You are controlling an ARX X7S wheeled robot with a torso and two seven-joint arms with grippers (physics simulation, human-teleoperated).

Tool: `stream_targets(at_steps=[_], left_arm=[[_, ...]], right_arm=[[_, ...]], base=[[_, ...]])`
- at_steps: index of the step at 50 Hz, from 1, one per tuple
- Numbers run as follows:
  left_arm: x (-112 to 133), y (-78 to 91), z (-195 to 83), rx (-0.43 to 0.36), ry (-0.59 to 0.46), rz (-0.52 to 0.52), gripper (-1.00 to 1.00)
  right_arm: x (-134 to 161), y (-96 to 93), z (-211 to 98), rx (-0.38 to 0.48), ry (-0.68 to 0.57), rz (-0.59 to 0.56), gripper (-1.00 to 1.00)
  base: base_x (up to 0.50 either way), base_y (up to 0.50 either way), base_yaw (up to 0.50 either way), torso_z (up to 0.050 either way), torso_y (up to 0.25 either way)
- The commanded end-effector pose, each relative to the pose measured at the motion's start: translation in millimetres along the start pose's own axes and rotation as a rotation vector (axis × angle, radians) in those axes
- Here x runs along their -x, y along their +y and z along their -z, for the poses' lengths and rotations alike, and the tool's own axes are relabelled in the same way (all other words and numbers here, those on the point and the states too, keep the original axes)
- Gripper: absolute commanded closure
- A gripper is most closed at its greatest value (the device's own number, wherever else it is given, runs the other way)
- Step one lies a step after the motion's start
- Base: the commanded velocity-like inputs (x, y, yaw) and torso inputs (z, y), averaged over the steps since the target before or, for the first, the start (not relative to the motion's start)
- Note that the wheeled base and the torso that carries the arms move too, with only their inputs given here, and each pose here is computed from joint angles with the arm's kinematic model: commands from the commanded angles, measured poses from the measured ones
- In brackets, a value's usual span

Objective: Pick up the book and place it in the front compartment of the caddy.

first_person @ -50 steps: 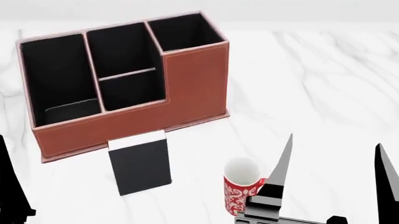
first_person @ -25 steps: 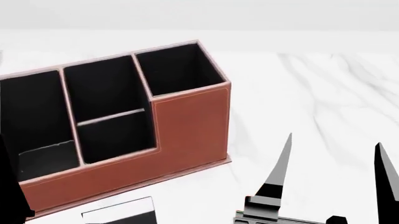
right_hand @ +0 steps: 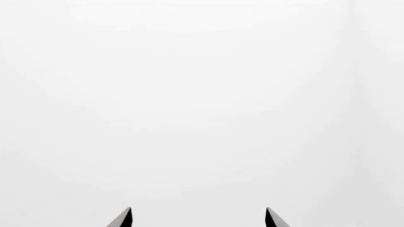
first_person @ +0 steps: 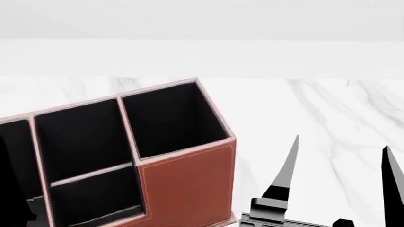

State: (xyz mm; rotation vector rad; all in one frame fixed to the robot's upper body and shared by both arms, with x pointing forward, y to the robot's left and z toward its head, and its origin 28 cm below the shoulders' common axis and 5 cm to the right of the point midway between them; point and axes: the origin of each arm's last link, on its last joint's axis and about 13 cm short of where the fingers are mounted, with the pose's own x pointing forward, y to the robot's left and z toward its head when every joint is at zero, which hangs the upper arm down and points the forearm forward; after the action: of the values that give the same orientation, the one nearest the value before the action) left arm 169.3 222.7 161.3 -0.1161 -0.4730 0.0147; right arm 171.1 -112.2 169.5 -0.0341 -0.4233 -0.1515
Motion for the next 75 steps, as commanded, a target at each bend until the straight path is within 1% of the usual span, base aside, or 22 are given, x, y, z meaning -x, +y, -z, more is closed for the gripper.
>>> stream_targets(at_steps=[1,10,11,12,14,36,46,49,51,52,55,57,59,60,61,62,64,68,69,73,74,75], left_arm=[[-4.5,-1.8,-8.1,0.009,0.027,-0.008,-1.0],[-3.8,-2.9,-11.0,0.023,0.028,0.001,-1.0],[-3.9,-3.0,-11.3,0.023,0.028,0.001,-1.0],[-3.8,-2.7,-10.6,0.023,0.029,0.001,-1.0],[-4.3,-2.7,-10.8,0.025,0.037,-0.003,-1.0],[-4.2,-3.4,-13.2,0.031,0.047,0.01,-1.0],[-4.3,-3.1,-14.9,0.034,0.043,0.01,-1.0],[-0.8,-0.6,-7.6,0.033,0.042,0.01,-1.0],[-3.1,1.4,-8.2,0.075,0.059,0.007,-1.0],[-3.0,1.8,-9.9,0.053,0.05,0.006,-1.0],[-3.6,2.4,-17.0,0.064,0.04,0.006,-1.0],[-6.1,2.8,-21.3,0.111,0.048,0.003,-1.0],[-8.2,0.9,-27.1,0.239,0.115,0.077,-1.0],[-12.6,-0.3,-35.7,0.279,0.116,0.134,-1.0],[-14.0,-2.0,-39.7,0.26,0.102,0.208,-1.0],[-15.2,-3.9,-44.3,0.321,0.099,0.284,-1.0],[-20.5,-4.7,-46.0,0.257,0.11,0.367,-1.0],[-23.6,-6.6,-43.6,0.236,0.148,0.501,-1.0],[-26.6,-6.1,-41.7,0.204,0.184,0.529,-1.0],[-35.4,-5.6,-45.6,0.181,0.207,0.576,-1.0],[-45.6,-5.4,-51.5,0.166,0.233,0.575,-1.0],[-47.4,-5.0,-52.0,0.189,0.292,0.58,-1.0]], right_arm=[[-0.5,-1.0,3.0,0.053,0.025,0.022,-1.0],[0.2,-0.2,2.3,0.041,0.027,0.012,-1.0],[0.1,-0.4,1.9,0.03,0.017,0.019,-1.0],[0.8,-1.3,0.0,-0.037,-0.006,0.028,-1.0],[0.7,-1.9,0.4,-0.002,0.0,0.03,-1.0],[1.4,-1.9,0.4,-0.02,-0.009,0.026,-1.0],[1.6,-1.8,0.4,-0.011,-0.012,0.018,-1.0],[1.5,-0.5,1.2,0.012,-0.014,0.006,-1.0],[1.6,-0.2,-1.7,0.016,-0.021,0.003,-1.0],[1.8,-0.8,-2.8,0.019,-0.024,0.004,-1.0],[2.1,-2.1,-2.9,0.019,-0.025,0.01,-1.0],[2.2,-1.8,-2.9,0.018,-0.026,0.013,-1.0],[2.4,-1.2,-3.2,0.019,-0.029,0.01,-1.0],[2.3,-1.0,-3.1,0.019,-0.028,0.008,-1.0],[2.2,-1.0,-3.2,0.017,-0.027,0.008,-1.0],[2.1,-1.3,-2.9,0.017,-0.026,0.008,-1.0],[1.8,-2.3,-2.8,0.016,-0.026,0.011,-1.0],[2.0,-2.8,-3.5,0.016,-0.027,0.015,-1.0],[2.1,-2.9,-3.9,0.015,-0.027,0.017,-1.0],[1.8,-2.7,-3.5,0.013,-0.026,0.017,-1.0],[1.7,-2.4,-3.5,0.012,-0.025,0.015,-1.0],[1.7,-2.4,-3.4,0.011,-0.025,0.014,-1.0]], base=[[0.0,0.5,0.0,0.0,0.0],[0.0,0.5,0.0,0.0,0.0],[0.0,0.5,0.0,0.0,0.0],[0.0,0.0,0.0,0.0,0.0],[0.0,0.0,0.0,0.0,0.0],[0.0,0.0,0.0,0.044,0.0],[0.0,0.0,0.0,0.049,0.0],[0.0,0.0,0.0,0.049,0.0],[0.0,0.0,0.0,0.049,0.0],[0.0,0.0,0.0,0.05,0.0],[0.0,0.0,0.0,0.049,0.0],[0.0,0.0,0.0,0.05,0.0],[0.0,0.0,0.0,0.015,0.0],[0.0,0.0,0.0,0.0,0.0],[0.0,0.0,0.0,0.0,0.0],[0.0,0.0,0.0,0.0,0.0],[0.0,0.0,0.0,0.0,0.0],[0.0,0.0,0.0,0.0,0.0],[0.0,0.0,0.0,0.0,0.0],[0.0,0.0,0.0,0.0,0.0],[0.0,0.0,0.0,0.0,0.0],[0.0,0.0,0.0,0.0,0.0]])
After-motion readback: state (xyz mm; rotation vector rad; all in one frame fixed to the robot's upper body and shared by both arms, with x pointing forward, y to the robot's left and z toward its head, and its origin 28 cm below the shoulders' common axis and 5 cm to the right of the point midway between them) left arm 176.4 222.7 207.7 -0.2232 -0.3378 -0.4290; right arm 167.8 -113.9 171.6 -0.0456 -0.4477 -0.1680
